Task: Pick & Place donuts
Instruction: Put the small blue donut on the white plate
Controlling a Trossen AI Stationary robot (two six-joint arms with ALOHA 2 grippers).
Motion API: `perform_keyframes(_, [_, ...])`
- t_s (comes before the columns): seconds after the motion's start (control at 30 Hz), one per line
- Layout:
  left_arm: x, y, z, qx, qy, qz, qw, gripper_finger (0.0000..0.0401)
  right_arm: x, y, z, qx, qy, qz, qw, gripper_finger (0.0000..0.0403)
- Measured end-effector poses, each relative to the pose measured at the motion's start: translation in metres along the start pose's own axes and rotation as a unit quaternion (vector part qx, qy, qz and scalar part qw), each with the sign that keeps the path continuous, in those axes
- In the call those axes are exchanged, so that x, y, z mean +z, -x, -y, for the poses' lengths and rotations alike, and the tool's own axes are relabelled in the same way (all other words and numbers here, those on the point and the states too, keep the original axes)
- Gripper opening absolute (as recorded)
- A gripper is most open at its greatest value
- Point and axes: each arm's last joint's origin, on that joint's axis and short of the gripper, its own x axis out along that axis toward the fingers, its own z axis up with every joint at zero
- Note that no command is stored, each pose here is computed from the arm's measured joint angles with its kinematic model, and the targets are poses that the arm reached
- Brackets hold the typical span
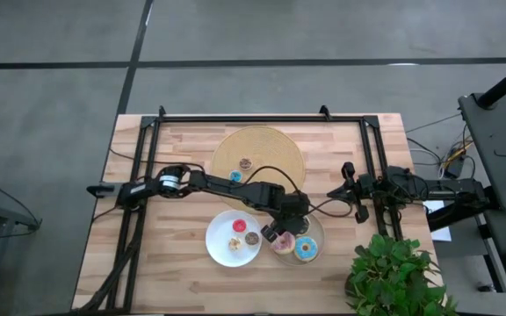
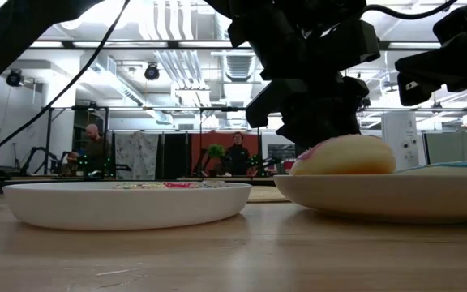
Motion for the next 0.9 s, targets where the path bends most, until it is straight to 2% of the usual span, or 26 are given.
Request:
perform_keyframes(0.27, [0.003,0.021,-0.003,0.025,0.003,-0.019,0.999,0.0191,0.000,0.000,0.000,0.000,0.000,0.000,1.000,0.0008])
perform_keyframes(0.5, [0.010,0.045,-0.005,0.039,0.030,-0.007,0.999,0.0191,0.000,0.000,0.000,0.000,0.000,0.000,1.000,0.0008])
perform_keyframes(0.9, [-0.006,0.049,0.008,0.031,0.076,-0.036,0.996,0.0191,0.000,0.000,0.000,0.000,-0.002,0.000,1.000,0.0008])
